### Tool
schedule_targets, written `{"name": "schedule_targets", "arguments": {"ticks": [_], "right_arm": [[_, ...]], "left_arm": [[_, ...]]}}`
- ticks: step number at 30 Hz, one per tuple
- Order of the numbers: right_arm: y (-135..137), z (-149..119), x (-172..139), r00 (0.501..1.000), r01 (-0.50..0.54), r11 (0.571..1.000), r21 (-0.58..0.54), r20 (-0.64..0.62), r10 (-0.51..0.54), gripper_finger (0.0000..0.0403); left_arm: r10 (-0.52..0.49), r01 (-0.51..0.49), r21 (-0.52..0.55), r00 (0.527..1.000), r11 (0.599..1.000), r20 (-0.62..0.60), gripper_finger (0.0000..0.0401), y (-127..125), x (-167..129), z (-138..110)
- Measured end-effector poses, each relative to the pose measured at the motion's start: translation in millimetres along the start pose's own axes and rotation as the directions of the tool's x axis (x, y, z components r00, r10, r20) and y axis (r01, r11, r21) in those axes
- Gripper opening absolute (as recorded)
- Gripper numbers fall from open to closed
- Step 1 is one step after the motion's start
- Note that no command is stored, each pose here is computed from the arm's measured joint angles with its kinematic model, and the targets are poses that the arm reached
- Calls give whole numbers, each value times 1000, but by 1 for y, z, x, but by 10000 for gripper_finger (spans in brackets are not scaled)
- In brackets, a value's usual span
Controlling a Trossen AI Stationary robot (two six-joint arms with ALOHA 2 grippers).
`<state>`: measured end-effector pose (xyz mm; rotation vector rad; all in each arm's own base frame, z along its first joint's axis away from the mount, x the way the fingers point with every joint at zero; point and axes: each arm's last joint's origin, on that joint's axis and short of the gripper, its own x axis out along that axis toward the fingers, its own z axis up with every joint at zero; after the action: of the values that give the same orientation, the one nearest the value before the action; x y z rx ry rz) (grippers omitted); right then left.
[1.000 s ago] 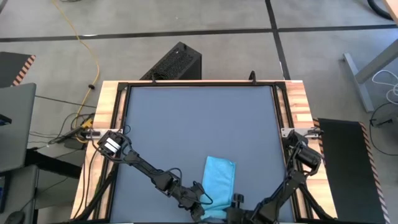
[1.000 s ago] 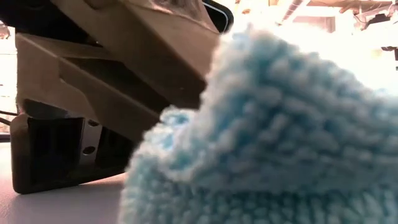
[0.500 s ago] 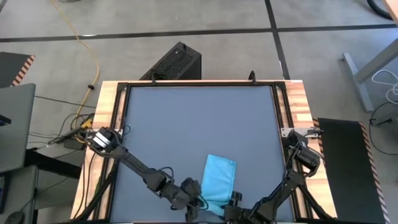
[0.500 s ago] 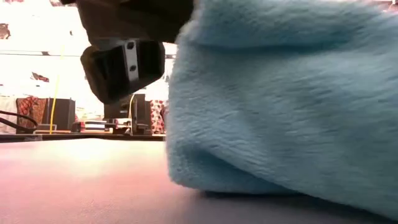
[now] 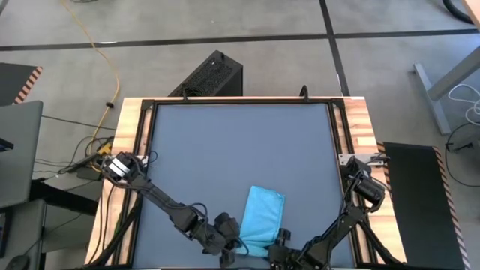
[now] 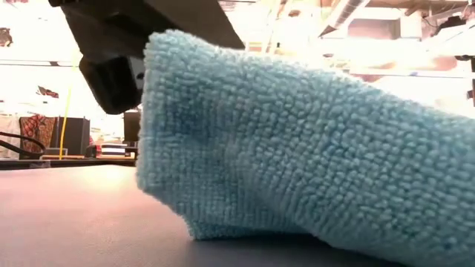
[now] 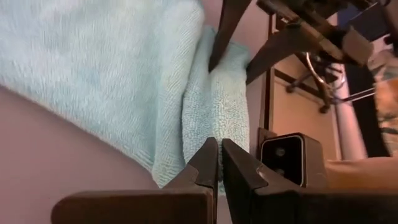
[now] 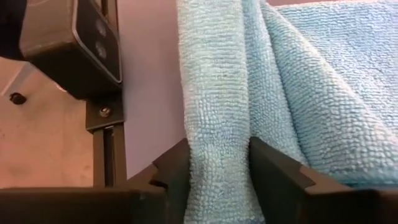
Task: Roll towel
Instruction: Roll the blue microfiber towel
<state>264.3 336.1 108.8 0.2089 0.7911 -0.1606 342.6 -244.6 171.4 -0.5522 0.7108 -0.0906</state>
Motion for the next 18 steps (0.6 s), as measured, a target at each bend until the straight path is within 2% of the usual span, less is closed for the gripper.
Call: {"name": "schedule_targets", "arguments": {"ticks": [5, 11, 14, 18], "right_arm": [[0, 0, 0, 1000, -6, 1000, 19, -2, 6, 104], [0, -1, 0, 1000, -14, 999, 39, -24, 15, 39], [1, -2, 0, 999, -19, 999, 38, -33, 21, 26], [1, -2, 0, 999, -21, 999, 48, -36, 23, 33]], "left_arm": [[19, -25, 114, 999, 993, 48, 1, -11, -4, -4], [110, -102, 176, 993, 979, -40, 1, -13, -9, -7], [147, -132, 206, 987, 970, -58, 1, -13, -11, -7], [89, -86, 293, 996, 952, 4, 1, -31, -15, 3]]}}
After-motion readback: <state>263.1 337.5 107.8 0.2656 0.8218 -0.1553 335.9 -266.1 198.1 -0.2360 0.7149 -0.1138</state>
